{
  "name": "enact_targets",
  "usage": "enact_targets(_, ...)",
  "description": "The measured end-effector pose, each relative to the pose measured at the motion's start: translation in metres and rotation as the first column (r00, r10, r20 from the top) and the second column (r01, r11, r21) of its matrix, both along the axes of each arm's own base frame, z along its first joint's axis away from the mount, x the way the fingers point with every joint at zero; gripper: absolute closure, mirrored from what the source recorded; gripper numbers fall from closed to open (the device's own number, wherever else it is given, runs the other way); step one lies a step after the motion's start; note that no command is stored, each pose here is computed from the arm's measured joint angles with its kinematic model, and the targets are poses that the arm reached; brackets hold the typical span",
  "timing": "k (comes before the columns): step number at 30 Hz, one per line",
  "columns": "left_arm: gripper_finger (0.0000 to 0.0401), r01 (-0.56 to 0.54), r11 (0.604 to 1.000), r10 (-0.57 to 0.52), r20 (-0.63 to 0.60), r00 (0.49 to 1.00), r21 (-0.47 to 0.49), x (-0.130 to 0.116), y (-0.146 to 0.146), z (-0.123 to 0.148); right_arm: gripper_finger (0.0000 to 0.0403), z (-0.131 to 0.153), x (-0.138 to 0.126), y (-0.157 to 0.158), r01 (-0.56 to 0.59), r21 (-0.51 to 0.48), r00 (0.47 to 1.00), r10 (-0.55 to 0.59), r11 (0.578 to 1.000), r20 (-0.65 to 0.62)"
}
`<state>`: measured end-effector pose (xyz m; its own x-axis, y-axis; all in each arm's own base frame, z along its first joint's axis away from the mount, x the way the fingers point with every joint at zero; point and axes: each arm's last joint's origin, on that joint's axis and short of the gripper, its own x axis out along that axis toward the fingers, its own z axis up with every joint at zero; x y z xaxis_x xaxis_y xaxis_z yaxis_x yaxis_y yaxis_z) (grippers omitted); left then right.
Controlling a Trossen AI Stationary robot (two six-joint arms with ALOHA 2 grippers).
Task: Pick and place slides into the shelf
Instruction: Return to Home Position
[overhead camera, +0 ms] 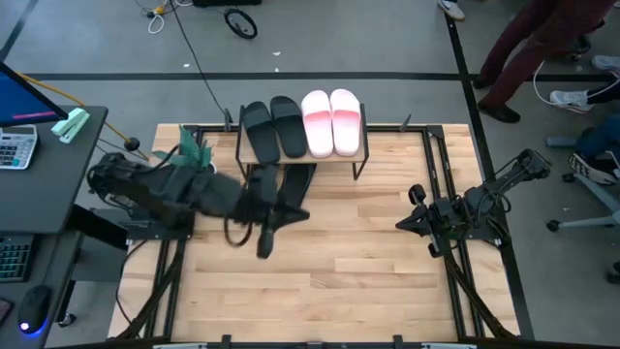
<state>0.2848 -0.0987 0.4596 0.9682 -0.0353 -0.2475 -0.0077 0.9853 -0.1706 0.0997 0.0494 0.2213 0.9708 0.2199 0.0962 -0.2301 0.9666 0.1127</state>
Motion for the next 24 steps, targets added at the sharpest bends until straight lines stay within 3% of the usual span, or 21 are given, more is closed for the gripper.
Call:
enact_targets(3,0.0366,0.073,0.996,-0.070,0.071,0.995,-0.049,0.001,0.017,-0.007,0.0389,-0.002,0.000,0.000,-0.001,0.005,1.000,0.001,1.000,-0.020)
enact_targets(10,0.0372,0.132,0.986,-0.110,0.189,0.976,-0.106,-0.055,0.036,-0.021,0.0389,-0.010,0.000,0.000,-0.002,0.062,0.994,0.009,0.998,-0.111)
enact_targets(14,0.0379,0.108,0.986,-0.086,0.169,0.982,-0.129,-0.075,0.041,-0.055,0.0389,-0.009,0.000,0.000,-0.002,0.066,0.994,0.010,0.998,-0.110)
enact_targets(24,0.0369,0.031,0.975,0.047,0.343,0.938,-0.219,-0.117,0.063,-0.159,0.0389,-0.013,0.001,0.001,-0.007,0.052,0.990,0.014,0.999,-0.144)
